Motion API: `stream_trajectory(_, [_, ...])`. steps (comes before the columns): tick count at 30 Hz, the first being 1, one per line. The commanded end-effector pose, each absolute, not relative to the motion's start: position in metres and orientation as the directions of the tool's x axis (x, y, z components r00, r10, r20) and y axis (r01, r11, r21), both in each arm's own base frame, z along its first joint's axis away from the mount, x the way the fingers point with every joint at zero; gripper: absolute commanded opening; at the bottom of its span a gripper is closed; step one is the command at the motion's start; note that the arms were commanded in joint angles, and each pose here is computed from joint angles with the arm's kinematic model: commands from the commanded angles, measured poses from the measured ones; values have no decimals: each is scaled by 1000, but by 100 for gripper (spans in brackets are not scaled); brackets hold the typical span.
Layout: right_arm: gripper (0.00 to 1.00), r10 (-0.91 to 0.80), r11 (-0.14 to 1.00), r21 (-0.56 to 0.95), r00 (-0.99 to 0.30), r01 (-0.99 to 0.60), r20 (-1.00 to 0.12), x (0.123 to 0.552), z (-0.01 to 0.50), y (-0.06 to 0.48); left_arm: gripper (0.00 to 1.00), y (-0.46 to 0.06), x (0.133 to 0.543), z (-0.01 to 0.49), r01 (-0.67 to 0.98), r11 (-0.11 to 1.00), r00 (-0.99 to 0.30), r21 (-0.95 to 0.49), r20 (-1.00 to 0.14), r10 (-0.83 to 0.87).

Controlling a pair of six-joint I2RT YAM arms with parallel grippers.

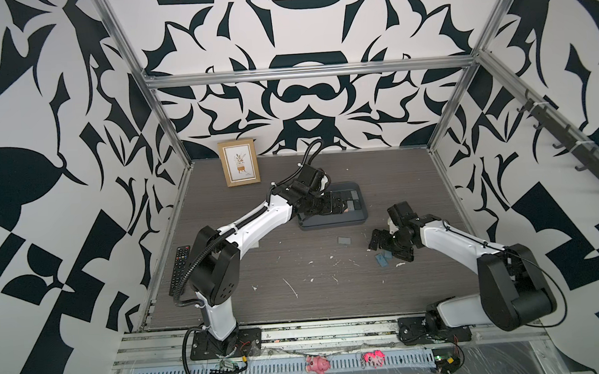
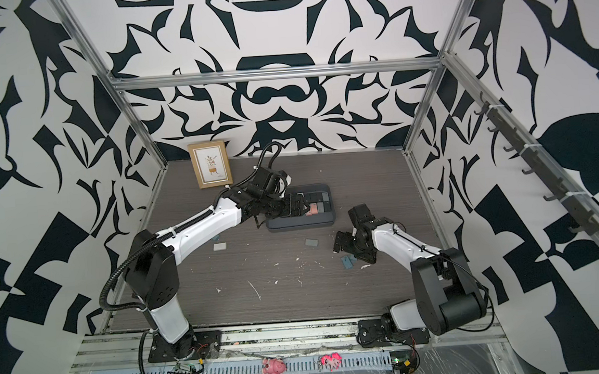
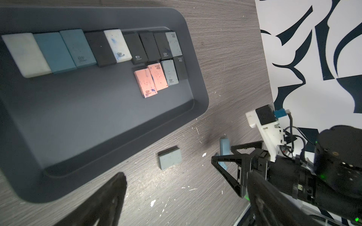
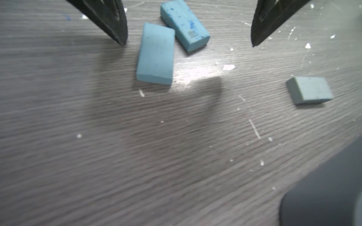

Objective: Put the eraser in the storage box
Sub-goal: Pick up the eraser from the center of the board.

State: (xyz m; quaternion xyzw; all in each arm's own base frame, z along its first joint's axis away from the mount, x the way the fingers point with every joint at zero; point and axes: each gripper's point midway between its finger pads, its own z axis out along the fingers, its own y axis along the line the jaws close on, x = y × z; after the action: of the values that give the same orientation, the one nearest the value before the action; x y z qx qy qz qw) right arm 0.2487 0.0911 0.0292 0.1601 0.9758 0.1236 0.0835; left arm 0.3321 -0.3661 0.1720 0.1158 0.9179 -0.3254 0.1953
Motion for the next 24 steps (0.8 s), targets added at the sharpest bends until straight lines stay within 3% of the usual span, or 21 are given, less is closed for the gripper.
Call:
stream_trajectory(1, [96, 317, 940, 185, -935, 287, -158, 255, 31, 77, 99, -367, 323, 181, 354, 744, -894, -567, -438, 92])
stream_trajectory(4, [91, 313, 945, 148, -936, 291, -160, 257, 26, 71, 99, -368, 321, 179, 355, 744, -895, -566, -435, 96])
stream_trajectory(13, [46, 331, 941, 116, -933, 317, -141, 255, 12, 67, 99, -370, 319, 178, 358, 744, -895, -564, -434, 102])
stream_trajectory(16, [39, 341, 938, 113, -930, 328, -137, 249, 10, 66, 99, -370, 319, 179, 361, 742, -894, -565, -437, 102])
stream_trajectory(20, [21, 331, 943, 91, -934, 320, -138, 245, 8, 64, 99, -370, 319, 180, 365, 742, -892, -562, -441, 105])
stream_trajectory(24, [13, 306, 952, 71, -934, 298, -183, 259, 27, 67, 99, -367, 318, 184, 368, 742, -890, -561, -444, 105])
